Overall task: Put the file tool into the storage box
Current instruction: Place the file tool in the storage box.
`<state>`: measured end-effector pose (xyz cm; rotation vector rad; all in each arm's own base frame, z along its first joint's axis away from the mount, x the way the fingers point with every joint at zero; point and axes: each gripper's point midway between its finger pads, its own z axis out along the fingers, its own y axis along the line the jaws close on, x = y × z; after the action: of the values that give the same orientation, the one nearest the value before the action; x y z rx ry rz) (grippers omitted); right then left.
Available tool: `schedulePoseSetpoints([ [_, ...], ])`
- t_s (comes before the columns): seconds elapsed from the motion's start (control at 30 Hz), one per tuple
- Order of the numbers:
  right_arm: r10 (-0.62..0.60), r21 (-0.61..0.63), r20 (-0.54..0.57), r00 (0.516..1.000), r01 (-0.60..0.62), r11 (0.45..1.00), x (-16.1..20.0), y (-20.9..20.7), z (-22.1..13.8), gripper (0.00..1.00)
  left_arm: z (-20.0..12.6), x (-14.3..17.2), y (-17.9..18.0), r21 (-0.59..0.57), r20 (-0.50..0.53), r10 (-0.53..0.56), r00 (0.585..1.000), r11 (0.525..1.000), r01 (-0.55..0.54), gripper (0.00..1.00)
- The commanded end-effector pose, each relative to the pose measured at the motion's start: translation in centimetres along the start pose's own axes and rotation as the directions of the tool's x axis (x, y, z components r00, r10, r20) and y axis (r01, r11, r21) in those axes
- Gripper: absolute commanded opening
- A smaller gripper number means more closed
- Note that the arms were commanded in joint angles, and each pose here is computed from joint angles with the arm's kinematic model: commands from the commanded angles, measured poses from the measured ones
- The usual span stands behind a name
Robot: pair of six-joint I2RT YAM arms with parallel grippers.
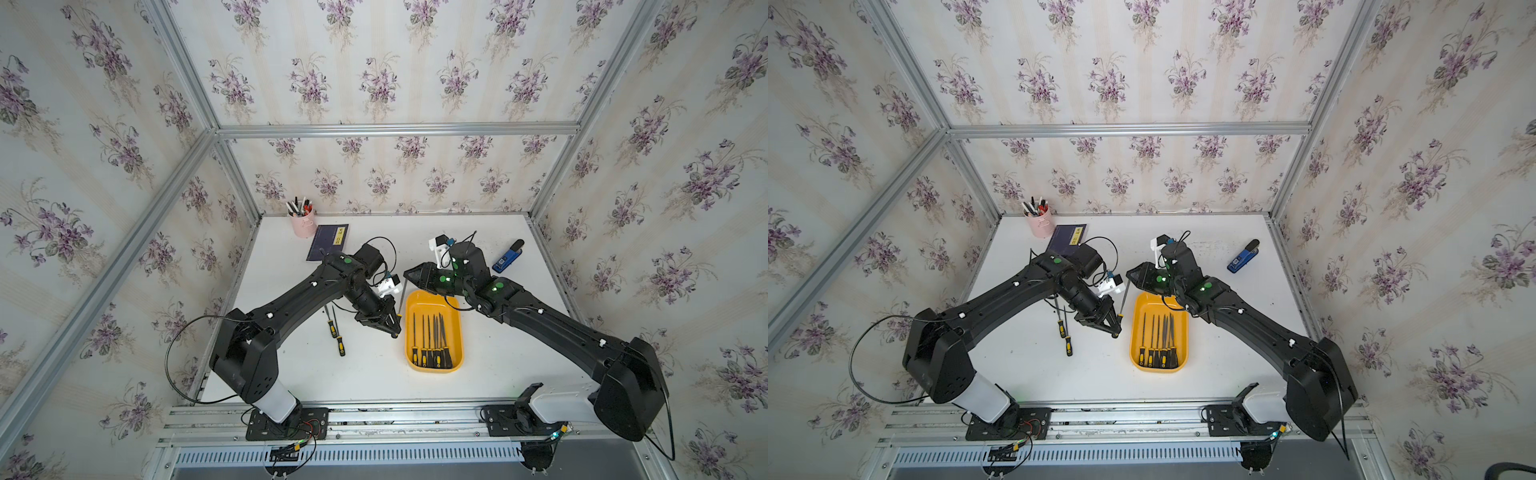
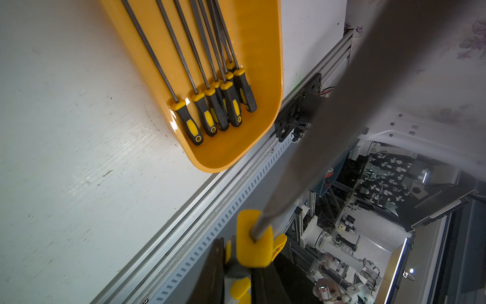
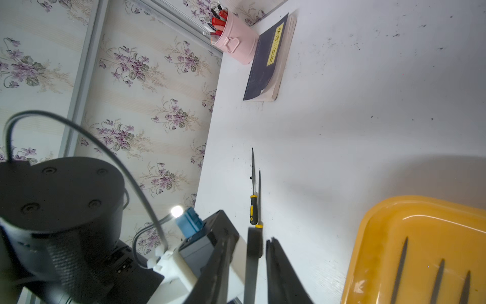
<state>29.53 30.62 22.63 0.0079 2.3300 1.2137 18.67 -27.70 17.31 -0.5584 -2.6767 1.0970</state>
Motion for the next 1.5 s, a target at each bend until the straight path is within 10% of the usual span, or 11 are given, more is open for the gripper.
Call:
schedulePoseSetpoints([
  [0.0, -0.023, 0.014, -0.003, 1.0, 0.023, 1.0, -0.1, -0.1, 0.2, 0.28, 0.0, 0.1, -0.3, 0.015, -0.008, 0.001, 1.0, 1.0, -0.001, 0.03],
  [0.5, -0.022, 0.042, -0.003, 1.0, 0.023, 0.999, 0.6, -1.1, -0.6, 0.0, 0.3, 0.2, -0.2, 0.016, -0.018, -0.006, 1.0, 1.0, 0.007, 0.09],
  [0.8, -0.019, 0.04, 0.005, 1.0, 0.019, 0.999, 1.1, -1.4, -1.3, 0.0, 0.2, -0.3, 0.4, 0.002, -0.017, -0.045, 0.999, 0.999, 0.045, 0.64],
  [1.1, -0.05, 0.228, -0.03, 0.998, 0.055, 0.972, 1.5, -4.2, -2.7, 0.0, -3.2, -2.1, 1.4, -0.008, 0.078, -0.082, 0.994, 0.997, 0.083, 0.98],
  [1.47, -0.079, 0.529, -0.172, 0.982, 0.16, 0.833, 3.7, -11.3, -3.6, 0.0, -5.6, -2.8, 3.3, -0.095, 0.134, -0.064, 0.989, 0.992, 0.077, 1.0],
])
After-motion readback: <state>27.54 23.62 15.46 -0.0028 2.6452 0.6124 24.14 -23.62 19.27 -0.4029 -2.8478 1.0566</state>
